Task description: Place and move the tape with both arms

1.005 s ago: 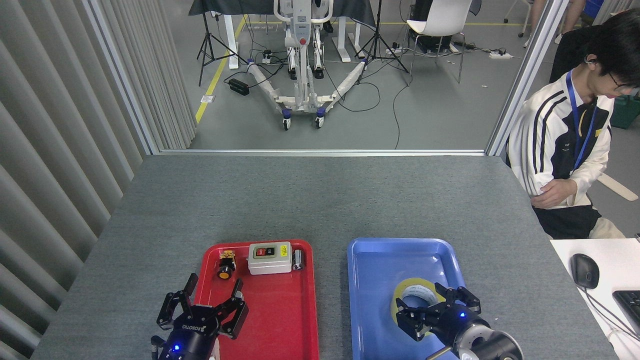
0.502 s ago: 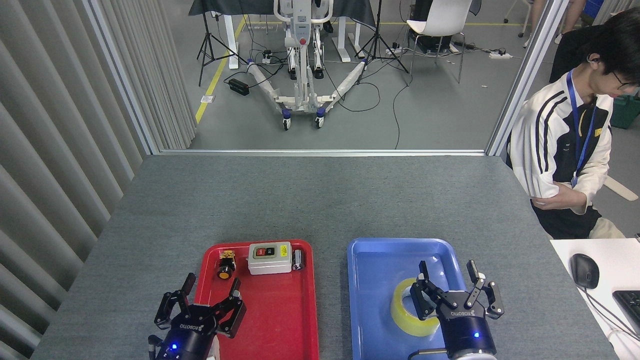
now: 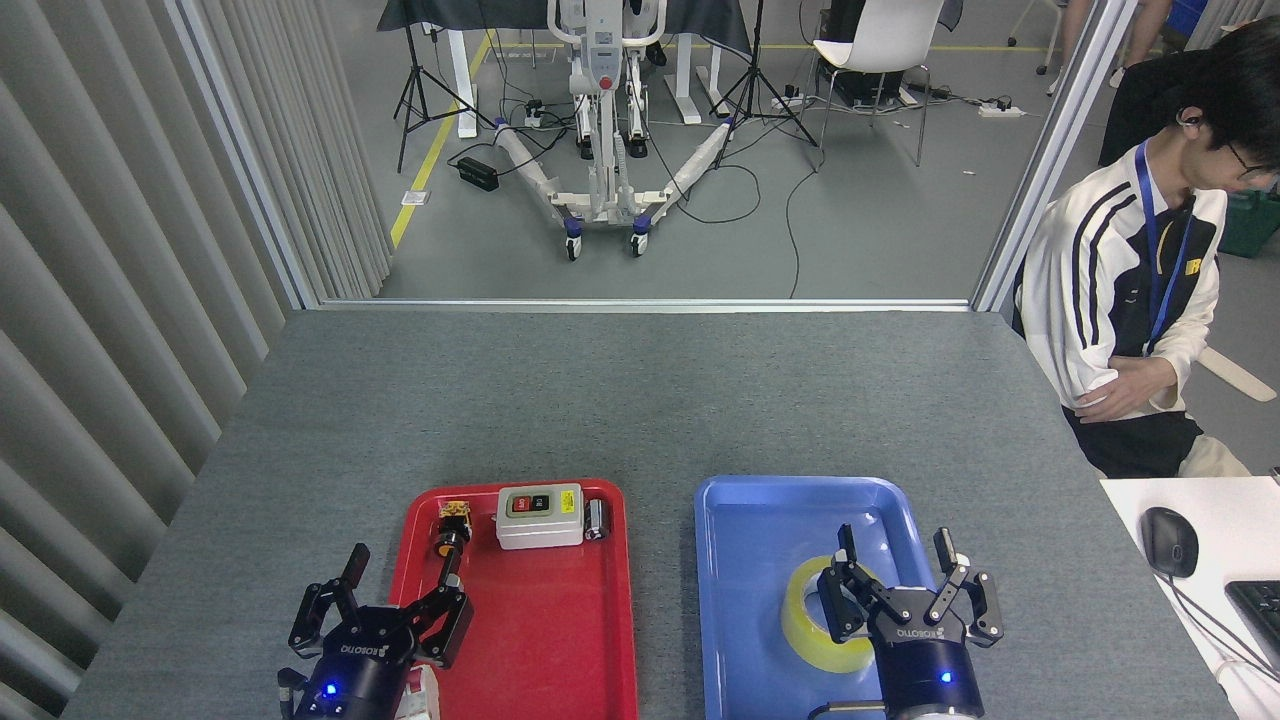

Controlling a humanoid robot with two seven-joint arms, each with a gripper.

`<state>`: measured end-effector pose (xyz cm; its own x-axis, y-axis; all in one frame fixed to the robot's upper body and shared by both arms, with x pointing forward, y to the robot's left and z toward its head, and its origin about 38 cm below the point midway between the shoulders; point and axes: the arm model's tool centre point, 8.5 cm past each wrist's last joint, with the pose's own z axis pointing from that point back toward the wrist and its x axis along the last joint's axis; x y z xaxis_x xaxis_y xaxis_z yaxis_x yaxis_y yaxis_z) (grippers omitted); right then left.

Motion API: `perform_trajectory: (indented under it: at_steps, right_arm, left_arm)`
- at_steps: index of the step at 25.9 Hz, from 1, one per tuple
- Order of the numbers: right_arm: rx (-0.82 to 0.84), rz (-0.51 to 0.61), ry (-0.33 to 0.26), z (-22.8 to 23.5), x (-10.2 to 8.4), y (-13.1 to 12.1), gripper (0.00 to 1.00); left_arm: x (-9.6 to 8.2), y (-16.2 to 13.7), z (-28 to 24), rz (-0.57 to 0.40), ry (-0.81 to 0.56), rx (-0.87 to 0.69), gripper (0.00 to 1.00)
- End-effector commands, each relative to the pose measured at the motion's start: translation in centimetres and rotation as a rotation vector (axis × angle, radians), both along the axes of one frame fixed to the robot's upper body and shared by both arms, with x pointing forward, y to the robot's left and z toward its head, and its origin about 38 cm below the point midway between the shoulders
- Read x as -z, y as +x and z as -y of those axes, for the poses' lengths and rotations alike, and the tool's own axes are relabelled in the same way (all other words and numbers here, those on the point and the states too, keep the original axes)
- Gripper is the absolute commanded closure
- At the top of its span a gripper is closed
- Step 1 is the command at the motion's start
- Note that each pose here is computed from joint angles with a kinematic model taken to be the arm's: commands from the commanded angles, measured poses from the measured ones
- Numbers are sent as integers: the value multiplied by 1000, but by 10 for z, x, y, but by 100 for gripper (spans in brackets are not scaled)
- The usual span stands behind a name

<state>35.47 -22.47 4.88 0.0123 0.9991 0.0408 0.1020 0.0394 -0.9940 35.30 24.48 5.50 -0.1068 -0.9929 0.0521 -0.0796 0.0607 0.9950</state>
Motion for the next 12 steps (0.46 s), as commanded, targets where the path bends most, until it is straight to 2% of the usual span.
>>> perform_trajectory:
  at_steps: [1,12]
  right_arm:
    - [-20,-1,-1,-6,0,0,0]
    - [-22,-7,-2,-5,2,-1,0]
  left_arm:
    - [-1,1,0,3,3,5,0]
    - [-2,0,-1,-2,11,17,0]
